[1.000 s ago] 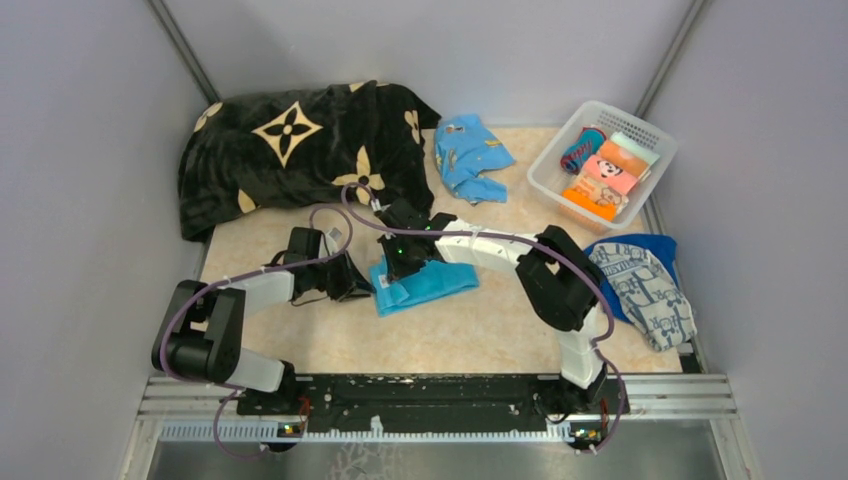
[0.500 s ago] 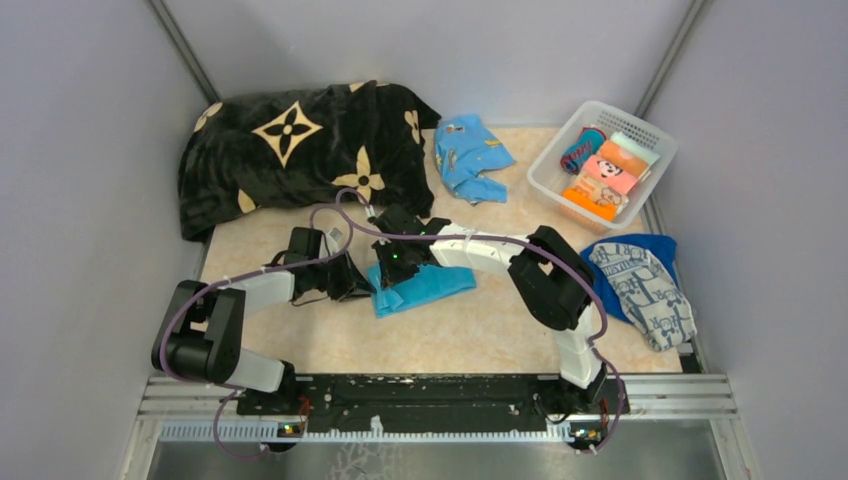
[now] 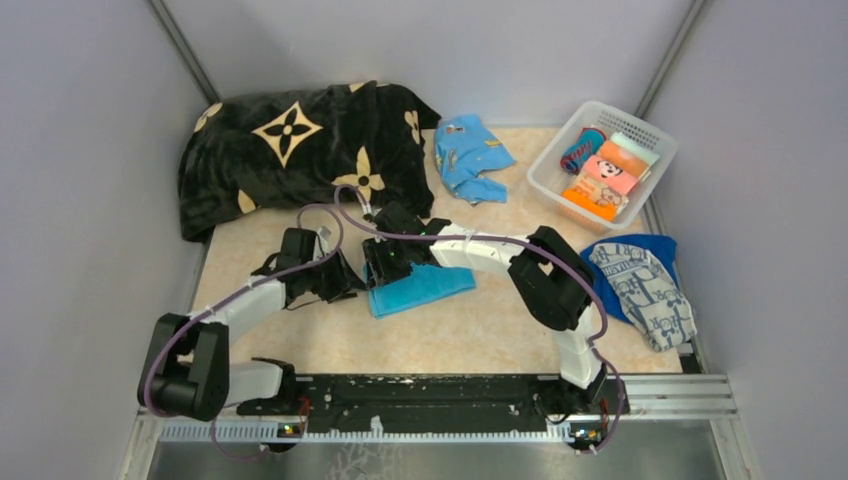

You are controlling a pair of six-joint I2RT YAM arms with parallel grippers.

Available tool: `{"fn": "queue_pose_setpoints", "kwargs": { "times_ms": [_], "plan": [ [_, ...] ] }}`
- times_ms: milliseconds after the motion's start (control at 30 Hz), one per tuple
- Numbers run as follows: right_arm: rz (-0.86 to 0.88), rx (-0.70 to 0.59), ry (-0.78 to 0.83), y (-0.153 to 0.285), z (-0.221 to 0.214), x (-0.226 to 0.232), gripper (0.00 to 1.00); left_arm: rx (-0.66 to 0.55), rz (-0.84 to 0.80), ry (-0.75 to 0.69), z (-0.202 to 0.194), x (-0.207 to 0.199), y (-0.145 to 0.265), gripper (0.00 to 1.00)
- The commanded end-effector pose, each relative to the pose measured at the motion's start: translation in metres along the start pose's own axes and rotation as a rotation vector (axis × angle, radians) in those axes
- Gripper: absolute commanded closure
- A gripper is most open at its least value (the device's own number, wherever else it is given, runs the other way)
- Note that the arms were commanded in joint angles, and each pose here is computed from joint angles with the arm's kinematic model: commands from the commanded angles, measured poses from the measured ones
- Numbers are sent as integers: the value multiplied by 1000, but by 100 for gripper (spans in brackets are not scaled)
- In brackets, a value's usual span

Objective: Roll the towels
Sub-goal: Fold the towel at the center of the board.

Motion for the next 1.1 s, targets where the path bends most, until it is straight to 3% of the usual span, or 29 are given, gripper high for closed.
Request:
{"fn": "queue_pose_setpoints", "kwargs": {
  "times_ms": [0, 200, 367, 633, 800, 1067],
  "plan": [
    [135, -74, 58, 29, 14, 41, 58, -9, 96, -1, -7, 12, 13, 53],
    [148, -214, 68, 78, 32, 20, 57, -83, 90, -31, 11, -2, 34, 50],
    [215, -324, -26, 114, 39, -29, 55, -148, -1, -85, 36, -43, 46, 50],
    [345, -398, -120, 131, 34, -69, 55, -118, -174, -152, 47, -104, 20, 59],
    [416, -403, -208, 124, 23, -94, 56, -56, -97, -133, 38, -77, -10, 69],
    [420, -389, -392, 93, -7, -151, 56, 17, -46, -13, 9, -21, -39, 70]
  ]
}}
Point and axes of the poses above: each gripper's point midway between its finger pads, its own y axis back along the fingers, its own x axis along the line the jaws close on, z = x × y, the point moved 1 cm from there along y, back along the fingers, and after that the axes turned 13 degrees about -y, right-handed, at the moved point
